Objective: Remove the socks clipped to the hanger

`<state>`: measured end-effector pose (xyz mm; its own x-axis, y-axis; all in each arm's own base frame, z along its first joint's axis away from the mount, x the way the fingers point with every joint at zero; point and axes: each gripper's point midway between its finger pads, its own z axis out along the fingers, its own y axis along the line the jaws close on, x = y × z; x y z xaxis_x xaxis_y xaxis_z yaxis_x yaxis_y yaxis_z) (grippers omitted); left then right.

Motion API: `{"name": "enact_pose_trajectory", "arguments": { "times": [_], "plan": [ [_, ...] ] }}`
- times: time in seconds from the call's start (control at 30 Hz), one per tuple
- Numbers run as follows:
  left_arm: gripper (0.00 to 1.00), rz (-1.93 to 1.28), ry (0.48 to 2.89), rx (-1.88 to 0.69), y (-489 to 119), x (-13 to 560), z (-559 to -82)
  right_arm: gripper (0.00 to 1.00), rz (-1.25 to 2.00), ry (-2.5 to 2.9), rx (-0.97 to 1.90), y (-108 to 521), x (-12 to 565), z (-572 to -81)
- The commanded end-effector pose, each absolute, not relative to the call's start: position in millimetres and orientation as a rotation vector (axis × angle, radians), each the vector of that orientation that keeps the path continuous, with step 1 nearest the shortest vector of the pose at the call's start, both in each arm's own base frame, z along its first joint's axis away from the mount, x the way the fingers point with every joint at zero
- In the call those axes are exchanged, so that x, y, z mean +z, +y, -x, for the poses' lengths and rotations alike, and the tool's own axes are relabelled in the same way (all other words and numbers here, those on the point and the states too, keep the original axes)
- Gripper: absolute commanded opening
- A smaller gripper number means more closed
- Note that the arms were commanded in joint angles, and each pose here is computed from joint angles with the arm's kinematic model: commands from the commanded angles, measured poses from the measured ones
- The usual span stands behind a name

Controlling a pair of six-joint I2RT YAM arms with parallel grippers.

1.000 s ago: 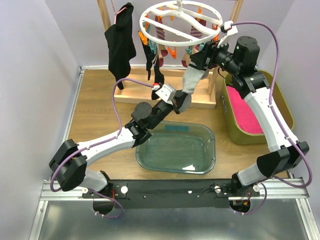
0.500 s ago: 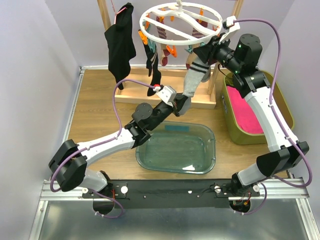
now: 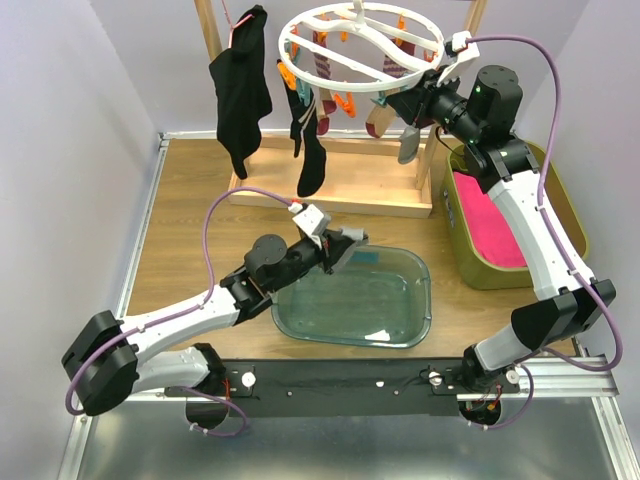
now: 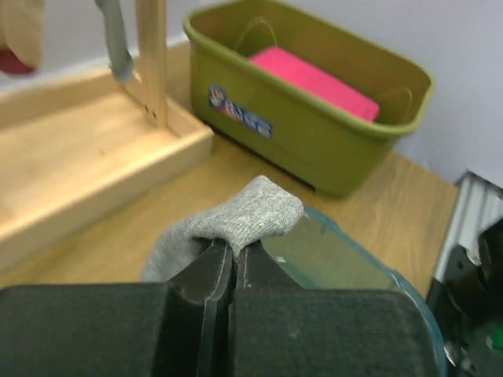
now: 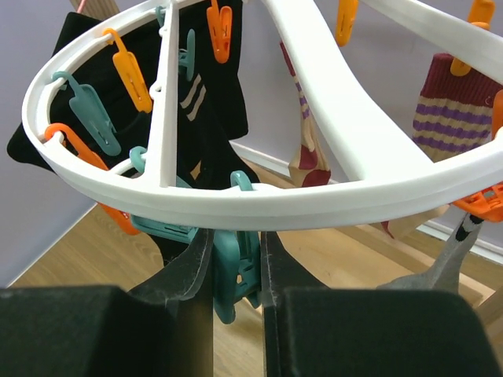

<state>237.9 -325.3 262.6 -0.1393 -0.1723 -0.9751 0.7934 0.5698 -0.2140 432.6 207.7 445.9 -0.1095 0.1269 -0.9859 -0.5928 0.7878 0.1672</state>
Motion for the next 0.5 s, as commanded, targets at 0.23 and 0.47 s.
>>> {"name": "enact_pose_trajectory", "arguments": {
  "times": [0.23, 0.47],
  "plan": [
    [0.17, -0.587, 1.772, -1.09, -329, 180, -197, 0.01, 0.368, 1.596, 0.641, 204, 438, -419],
    [0.89, -0.41, 1.922, -1.052, -309, 169, -198, 0.01, 0.369, 1.62, 0.649, 206, 427, -420]
  ]
}}
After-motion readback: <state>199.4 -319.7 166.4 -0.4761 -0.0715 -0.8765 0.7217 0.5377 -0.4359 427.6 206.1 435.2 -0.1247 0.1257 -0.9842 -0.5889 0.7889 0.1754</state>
